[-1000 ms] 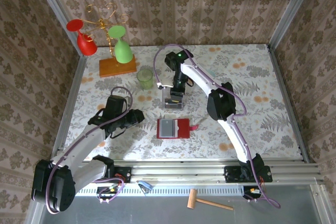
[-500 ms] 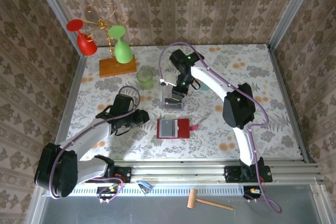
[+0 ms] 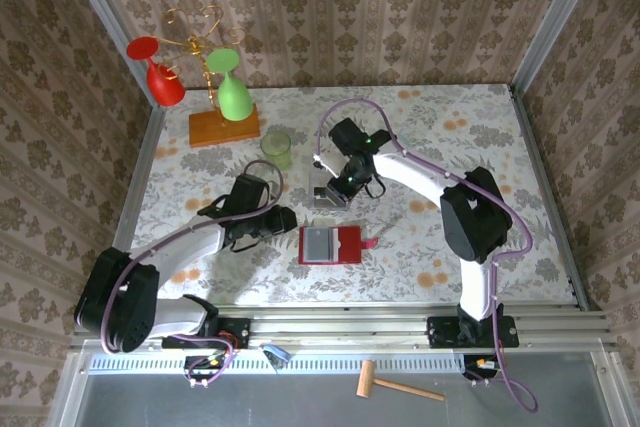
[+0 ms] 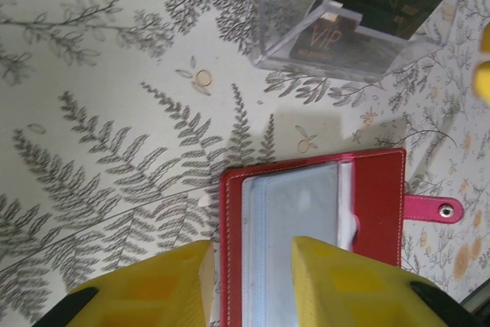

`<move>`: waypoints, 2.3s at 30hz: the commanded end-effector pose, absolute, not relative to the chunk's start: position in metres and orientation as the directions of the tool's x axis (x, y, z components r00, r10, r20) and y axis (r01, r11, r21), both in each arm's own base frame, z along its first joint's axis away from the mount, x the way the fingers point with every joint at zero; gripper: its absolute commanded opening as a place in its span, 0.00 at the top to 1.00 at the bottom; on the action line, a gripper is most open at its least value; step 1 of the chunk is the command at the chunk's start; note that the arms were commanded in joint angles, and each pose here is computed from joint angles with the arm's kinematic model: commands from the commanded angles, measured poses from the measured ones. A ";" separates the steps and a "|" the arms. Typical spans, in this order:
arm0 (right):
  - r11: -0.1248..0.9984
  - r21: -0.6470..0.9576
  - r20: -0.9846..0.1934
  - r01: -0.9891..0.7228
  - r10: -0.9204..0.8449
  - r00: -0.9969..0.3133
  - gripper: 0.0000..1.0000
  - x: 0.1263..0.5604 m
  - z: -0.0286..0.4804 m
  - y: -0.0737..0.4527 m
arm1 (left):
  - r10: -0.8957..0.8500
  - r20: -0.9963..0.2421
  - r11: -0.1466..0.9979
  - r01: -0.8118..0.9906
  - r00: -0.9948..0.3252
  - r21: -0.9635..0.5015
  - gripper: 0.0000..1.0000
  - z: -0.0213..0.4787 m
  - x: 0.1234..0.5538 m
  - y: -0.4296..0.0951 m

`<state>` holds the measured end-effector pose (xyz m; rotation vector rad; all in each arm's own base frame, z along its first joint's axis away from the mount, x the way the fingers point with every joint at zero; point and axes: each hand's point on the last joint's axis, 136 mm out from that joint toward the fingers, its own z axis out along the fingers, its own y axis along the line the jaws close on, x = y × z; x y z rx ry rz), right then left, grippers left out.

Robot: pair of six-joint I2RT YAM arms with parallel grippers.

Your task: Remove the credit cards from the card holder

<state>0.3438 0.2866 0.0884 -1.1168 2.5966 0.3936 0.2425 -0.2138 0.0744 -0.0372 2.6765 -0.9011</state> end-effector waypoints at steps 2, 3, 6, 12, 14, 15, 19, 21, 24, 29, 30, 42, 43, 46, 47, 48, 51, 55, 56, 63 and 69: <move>0.817 0.163 -0.431 -0.553 -0.446 -0.785 0.73 0.347 0.103 0.301 | -0.105 -0.299 0.777 0.109 -0.948 -0.620 0.68 0.084 0.248 -0.228; 0.827 0.176 -0.429 -0.534 -0.424 -0.798 0.73 0.343 0.103 0.305 | -0.104 -0.299 0.773 0.112 -0.949 -0.624 0.68 0.084 0.249 -0.230; 0.853 0.206 -0.437 -0.479 -0.358 -0.825 0.73 0.331 0.102 0.315 | -0.094 -0.291 0.767 0.117 -0.952 -0.631 0.69 0.083 0.248 -0.234; 0.892 0.324 -0.389 -0.316 -0.179 -0.904 0.75 0.313 0.096 0.319 | -0.075 -0.280 0.767 0.124 -0.957 -0.630 0.70 0.080 0.242 -0.239; 0.889 0.372 -0.352 -0.265 -0.129 -0.927 0.76 0.305 0.092 0.319 | -0.070 -0.272 0.768 0.122 -0.960 -0.628 0.71 0.076 0.238 -0.239; 0.885 0.395 -0.333 -0.247 -0.113 -0.936 0.77 0.301 0.090 0.320 | -0.070 -0.268 0.769 0.120 -0.961 -0.628 0.72 0.075 0.236 -0.239; 0.871 0.451 -0.261 -0.196 -0.081 -0.962 0.79 0.285 0.081 0.320 | -0.068 -0.247 0.771 0.106 -0.967 -0.628 0.78 0.066 0.227 -0.239; 0.859 0.482 -0.241 -0.175 -0.062 -0.968 0.80 0.278 0.076 0.320 | -0.072 -0.235 0.769 0.096 -0.969 -0.632 0.81 0.062 0.223 -0.239; 0.837 0.525 -0.215 -0.150 -0.040 -0.976 0.80 0.271 0.071 0.322 | -0.071 -0.217 0.771 0.084 -0.974 -0.632 0.83 0.055 0.216 -0.239; 0.822 0.559 -0.173 -0.111 -0.015 -0.985 0.79 0.263 0.062 0.323 | -0.065 -0.196 0.775 0.075 -0.978 -0.628 0.86 0.047 0.207 -0.238; 0.819 0.565 -0.169 -0.105 -0.009 -0.986 0.79 0.262 0.061 0.323 | -0.065 -0.192 0.774 0.072 -0.979 -0.629 0.87 0.046 0.206 -0.238; 0.809 0.582 -0.137 -0.083 -0.004 -0.991 0.78 0.261 0.055 0.328 | -0.059 -0.151 0.780 0.049 -0.987 -0.624 0.88 0.035 0.203 -0.240; 0.810 0.580 -0.133 -0.082 -0.005 -0.991 0.78 0.260 0.054 0.328 | -0.060 -0.147 0.778 0.046 -0.987 -0.627 0.88 0.034 0.203 -0.240; 0.810 0.581 -0.122 -0.078 -0.008 -0.992 0.78 0.259 0.051 0.329 | -0.062 -0.141 0.780 0.040 -0.988 -0.625 0.88 0.033 0.203 -0.240; 0.809 0.583 -0.121 -0.077 -0.008 -0.993 0.78 0.259 0.051 0.329 | -0.064 -0.140 0.782 0.038 -0.988 -0.622 0.89 0.033 0.202 -0.239; 0.809 0.583 -0.118 -0.076 -0.008 -0.993 0.78 0.259 0.050 0.329 | -0.066 -0.141 0.785 0.036 -0.988 -0.618 0.89 0.033 0.202 -0.238; 0.806 0.587 -0.109 -0.071 -0.008 -0.994 0.78 0.258 0.049 0.331 | -0.066 -0.136 0.793 0.031 -0.988 -0.608 0.90 0.031 0.201 -0.236; 0.806 0.589 -0.094 -0.062 -0.008 -0.996 0.77 0.257 0.045 0.332 | -0.065 -0.132 0.798 0.028 -0.989 -0.602 0.92 0.029 0.200 -0.234; 0.807 0.587 -0.090 -0.059 -0.008 -0.996 0.77 0.257 0.044 0.331 | -0.065 -0.131 0.798 0.027 -0.989 -0.602 0.92 0.029 0.200 -0.234; 0.814 0.579 -0.068 -0.043 -0.004 -0.998 0.75 0.253 0.036 0.329 | -0.059 -0.119 0.803 0.024 -0.991 -0.595 0.95 0.025 0.199 -0.234; 0.816 0.577 -0.063 -0.039 -0.003 -0.998 0.74 0.251 0.034 0.328 | -0.054 -0.107 0.808 0.019 -0.993 -0.588 0.96 0.021 0.197 -0.233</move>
